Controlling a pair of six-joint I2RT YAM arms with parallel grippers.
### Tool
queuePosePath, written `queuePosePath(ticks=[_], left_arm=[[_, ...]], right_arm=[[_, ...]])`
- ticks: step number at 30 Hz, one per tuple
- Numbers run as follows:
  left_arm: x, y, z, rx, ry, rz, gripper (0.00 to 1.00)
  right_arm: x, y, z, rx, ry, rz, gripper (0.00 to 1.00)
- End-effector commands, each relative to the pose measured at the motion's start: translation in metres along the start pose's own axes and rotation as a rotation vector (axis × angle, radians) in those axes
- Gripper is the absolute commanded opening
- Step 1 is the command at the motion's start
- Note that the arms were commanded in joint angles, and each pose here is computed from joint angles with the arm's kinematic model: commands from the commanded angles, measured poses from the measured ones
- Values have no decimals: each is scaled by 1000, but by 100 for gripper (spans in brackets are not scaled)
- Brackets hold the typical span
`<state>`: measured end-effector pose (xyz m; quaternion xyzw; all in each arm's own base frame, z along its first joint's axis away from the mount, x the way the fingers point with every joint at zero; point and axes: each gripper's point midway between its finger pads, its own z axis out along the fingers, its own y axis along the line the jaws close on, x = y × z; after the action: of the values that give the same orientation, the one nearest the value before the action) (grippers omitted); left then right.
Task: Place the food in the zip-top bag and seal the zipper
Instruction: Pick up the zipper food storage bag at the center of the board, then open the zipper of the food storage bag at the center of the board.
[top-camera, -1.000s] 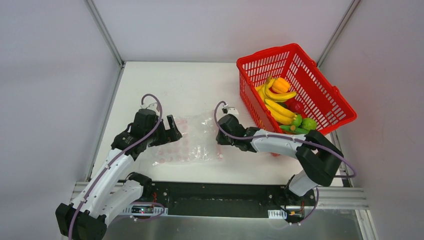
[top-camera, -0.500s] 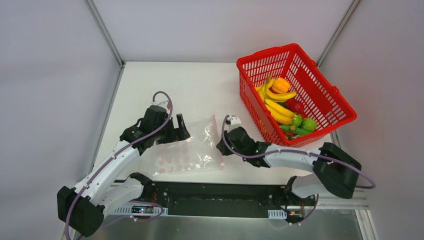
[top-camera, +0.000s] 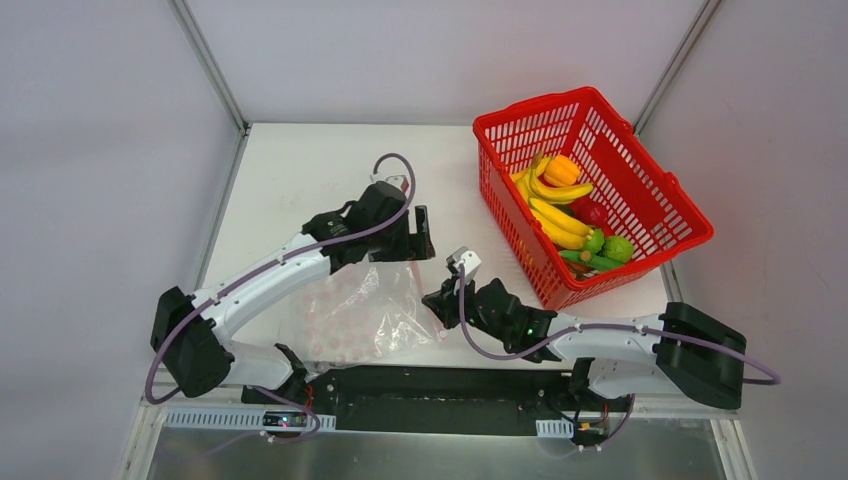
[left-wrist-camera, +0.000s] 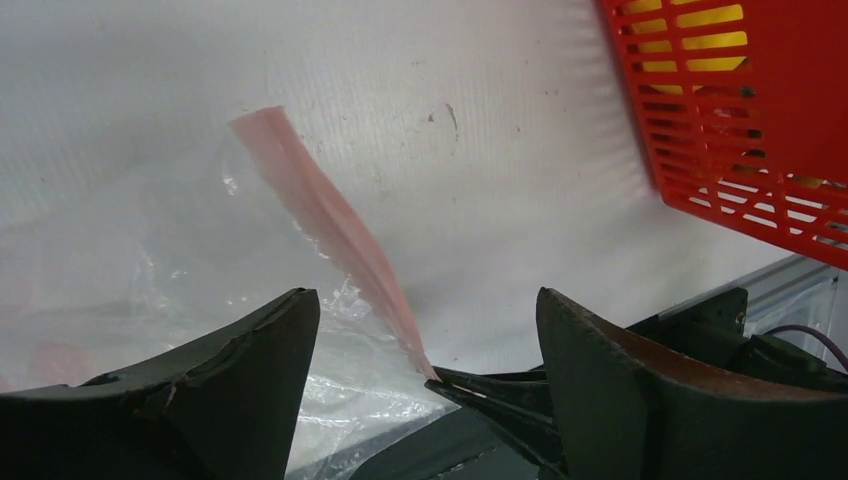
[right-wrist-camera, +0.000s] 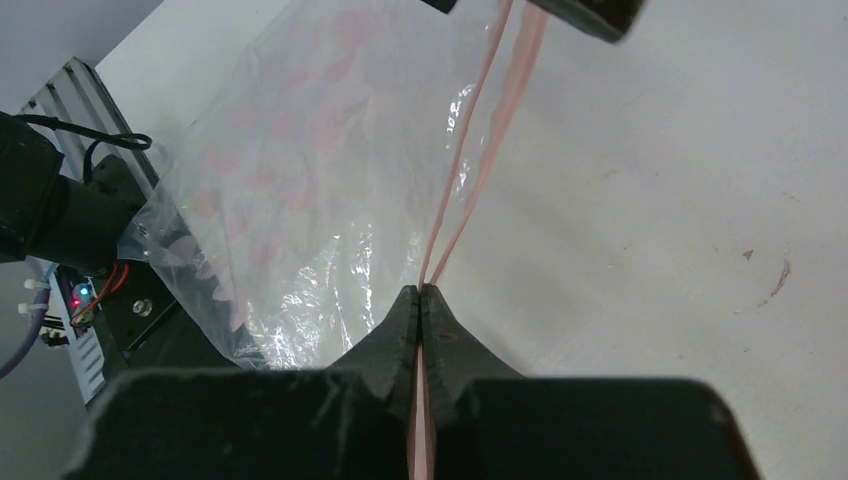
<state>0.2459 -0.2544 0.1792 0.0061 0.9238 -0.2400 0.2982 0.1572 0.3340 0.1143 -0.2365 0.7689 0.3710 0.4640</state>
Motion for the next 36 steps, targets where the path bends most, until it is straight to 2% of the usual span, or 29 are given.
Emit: queuePosePath(ticks=[1,5,11,16,19,22,26,32,36], left_arm=[[-4,-6,3,-71,-2,3,78],[-2,-1,3,-129,22,43,72],[7,1,5,-143,48,67,52],[10,3,9,-158,62,76,44],[10,2,11,-158,67,84,33],[11,0,12,-156,82,94,30],[13,1,12,-161,90,103,21],[16,2,12,-157,105,116,1],[17,0,13,-150,109,125,0]], right_arm=[[-33,10,-1,5,-110,-65,0],[-38,3,-3,60,-138,-58,0],[-42,-1,-5,85,-155,-43,0],[-42,1,-5,79,-155,-41,0],[-43,2,-6,76,-156,-43,0],[-42,2,-6,74,-154,-46,0],[-40,4,-6,68,-150,-44,0],[-40,7,-6,53,-147,-36,0],[-40,15,-7,15,-138,-19,2]])
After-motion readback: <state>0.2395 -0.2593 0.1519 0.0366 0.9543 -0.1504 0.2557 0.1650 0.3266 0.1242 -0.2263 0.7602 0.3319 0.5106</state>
